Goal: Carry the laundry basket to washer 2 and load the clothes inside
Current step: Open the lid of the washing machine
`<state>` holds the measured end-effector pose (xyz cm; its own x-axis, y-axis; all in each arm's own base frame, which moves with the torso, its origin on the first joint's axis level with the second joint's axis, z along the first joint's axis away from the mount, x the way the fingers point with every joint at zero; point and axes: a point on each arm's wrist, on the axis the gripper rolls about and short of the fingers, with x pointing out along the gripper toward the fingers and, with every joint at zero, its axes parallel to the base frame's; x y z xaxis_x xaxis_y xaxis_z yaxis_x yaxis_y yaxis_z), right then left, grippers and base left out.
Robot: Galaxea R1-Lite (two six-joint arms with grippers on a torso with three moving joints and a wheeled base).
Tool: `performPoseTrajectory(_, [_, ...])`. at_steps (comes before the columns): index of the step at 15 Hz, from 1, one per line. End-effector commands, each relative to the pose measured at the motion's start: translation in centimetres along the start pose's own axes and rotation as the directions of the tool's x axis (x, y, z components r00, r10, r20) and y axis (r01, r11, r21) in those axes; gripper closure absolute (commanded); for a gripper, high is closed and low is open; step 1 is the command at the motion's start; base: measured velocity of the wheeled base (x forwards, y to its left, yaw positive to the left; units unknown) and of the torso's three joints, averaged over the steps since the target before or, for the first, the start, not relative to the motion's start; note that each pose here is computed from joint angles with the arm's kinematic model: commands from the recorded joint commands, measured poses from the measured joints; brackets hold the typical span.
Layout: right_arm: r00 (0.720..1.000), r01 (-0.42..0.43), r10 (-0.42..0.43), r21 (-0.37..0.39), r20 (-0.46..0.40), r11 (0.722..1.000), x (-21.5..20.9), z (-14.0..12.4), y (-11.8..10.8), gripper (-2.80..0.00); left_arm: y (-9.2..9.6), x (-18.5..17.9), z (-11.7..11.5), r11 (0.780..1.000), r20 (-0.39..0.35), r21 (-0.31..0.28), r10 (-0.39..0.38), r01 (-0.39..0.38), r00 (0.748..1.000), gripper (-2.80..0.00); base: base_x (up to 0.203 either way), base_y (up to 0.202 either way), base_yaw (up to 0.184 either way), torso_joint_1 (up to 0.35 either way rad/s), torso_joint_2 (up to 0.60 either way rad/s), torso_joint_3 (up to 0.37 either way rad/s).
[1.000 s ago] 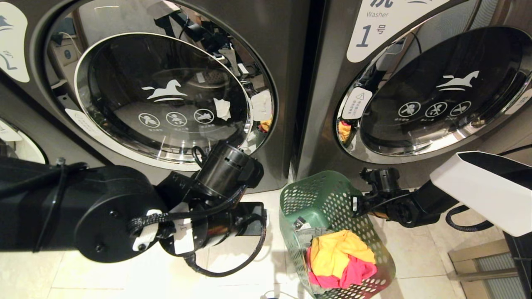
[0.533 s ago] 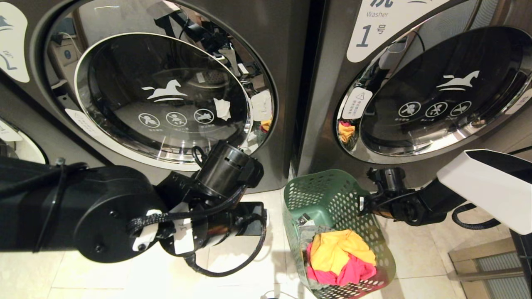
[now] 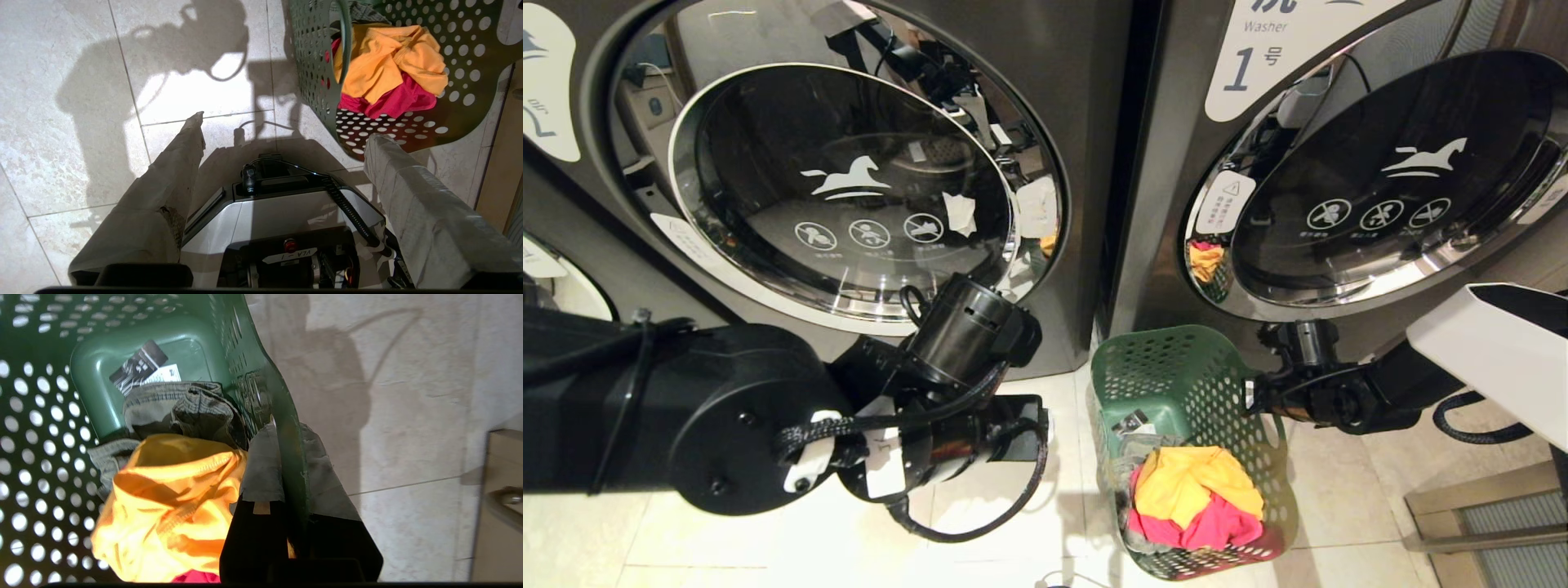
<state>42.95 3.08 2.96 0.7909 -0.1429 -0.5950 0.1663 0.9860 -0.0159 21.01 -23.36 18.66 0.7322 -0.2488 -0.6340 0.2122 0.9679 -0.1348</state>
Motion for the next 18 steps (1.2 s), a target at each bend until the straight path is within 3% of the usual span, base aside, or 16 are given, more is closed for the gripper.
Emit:
performPoseTrajectory(1, [1.0, 0.017, -0.016, -0.008, 0.019, 1.0, -0.6, 0.8, -1.0, 0.0, -0.1, 0.2, 0.0, 1.0, 0.0, -0.002, 0.003, -0.003, 1.0, -2.8, 0.0, 0.0, 0.0, 0.0, 0.0, 0.0])
performPoseTrajectory(8, [0.999, 0.03, -0.031, -0.075, -0.009, 0.997, -0.5, 0.4, -2.7, 0.0, -0.3, 0.2, 0.2, 1.0, 0.004, -0.005, -0.003, 0.003, 1.0, -2.8, 0.0, 0.0, 0.0, 0.0, 0.0, 0.0])
performPoseTrajectory(18, [0.999, -0.043, 0.042, -0.067, -0.029, 0.997, -0.2, 0.0, -2.6, 0.0, -0.3, 0.4, 0.3, 1.0, 0.001, -0.025, -0.009, 0.009, 1.0, -2.8, 0.0, 0.0, 0.0, 0.0, 0.0, 0.0])
